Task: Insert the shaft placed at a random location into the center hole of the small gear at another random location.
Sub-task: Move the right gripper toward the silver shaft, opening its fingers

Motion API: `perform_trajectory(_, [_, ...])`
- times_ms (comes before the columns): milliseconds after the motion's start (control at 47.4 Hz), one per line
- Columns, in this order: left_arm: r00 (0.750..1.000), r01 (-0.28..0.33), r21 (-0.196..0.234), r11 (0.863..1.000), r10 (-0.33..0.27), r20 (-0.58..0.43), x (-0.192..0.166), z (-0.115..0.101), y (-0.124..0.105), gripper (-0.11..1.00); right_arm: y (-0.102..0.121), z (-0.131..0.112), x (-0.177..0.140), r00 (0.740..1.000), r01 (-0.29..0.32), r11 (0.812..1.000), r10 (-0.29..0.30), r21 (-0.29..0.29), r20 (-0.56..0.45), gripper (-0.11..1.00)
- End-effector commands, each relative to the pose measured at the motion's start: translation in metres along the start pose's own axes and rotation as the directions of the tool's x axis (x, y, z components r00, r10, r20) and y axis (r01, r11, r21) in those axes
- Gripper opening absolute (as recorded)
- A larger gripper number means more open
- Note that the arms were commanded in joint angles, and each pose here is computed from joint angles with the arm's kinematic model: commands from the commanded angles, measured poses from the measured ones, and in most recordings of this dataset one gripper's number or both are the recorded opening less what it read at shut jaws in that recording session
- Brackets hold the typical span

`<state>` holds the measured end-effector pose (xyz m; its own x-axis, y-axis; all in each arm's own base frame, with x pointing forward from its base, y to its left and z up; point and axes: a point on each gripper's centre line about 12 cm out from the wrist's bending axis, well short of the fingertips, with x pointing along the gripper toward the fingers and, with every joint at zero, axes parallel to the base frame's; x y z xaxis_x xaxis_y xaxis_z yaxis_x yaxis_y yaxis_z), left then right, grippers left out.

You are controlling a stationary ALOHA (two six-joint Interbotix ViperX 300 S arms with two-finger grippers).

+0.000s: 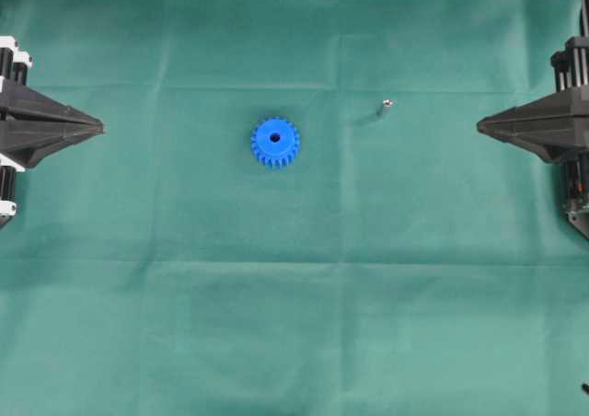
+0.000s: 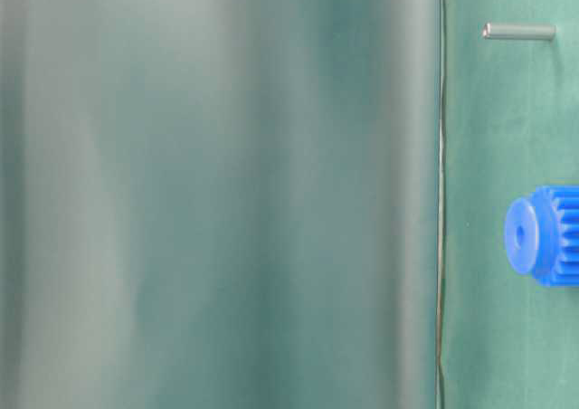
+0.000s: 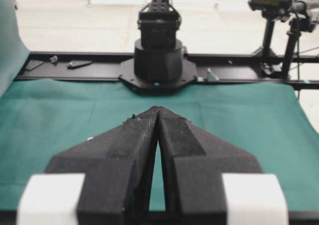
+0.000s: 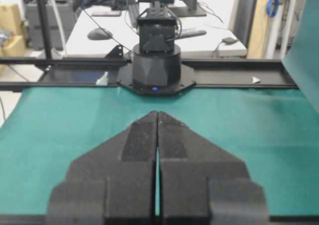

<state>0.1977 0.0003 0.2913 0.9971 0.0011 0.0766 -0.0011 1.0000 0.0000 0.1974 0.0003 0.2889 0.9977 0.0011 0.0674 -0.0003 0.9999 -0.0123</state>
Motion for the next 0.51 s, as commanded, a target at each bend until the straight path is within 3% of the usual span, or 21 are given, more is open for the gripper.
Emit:
perform_trajectory(0, [1.000, 0.009, 0.005, 1.000, -0.009, 0.000, 0.006, 0.007, -0.002, 0.00, -0.001, 0.014, 0.005, 0.999, 0.005, 1.000, -0.005, 0.010, 0.034, 0.01])
perform_trajectory(190, [1.000, 0.008, 0.005, 1.000, -0.007, -0.009, 0.006, 0.006, -0.001, 0.00, -0.005, 0.014, 0.008, 1.000, 0.022, 1.000, -0.022, 0.005, 0.018, 0.01])
perform_trajectory(485, [1.000, 0.002, 0.007, 1.000, -0.002, -0.020, 0.006, 0.005, 0.000, 0.00, -0.035, -0.025, 0.023, 0.978, 0.155, 0.988, -0.154, -0.002, -0.139, 0.02])
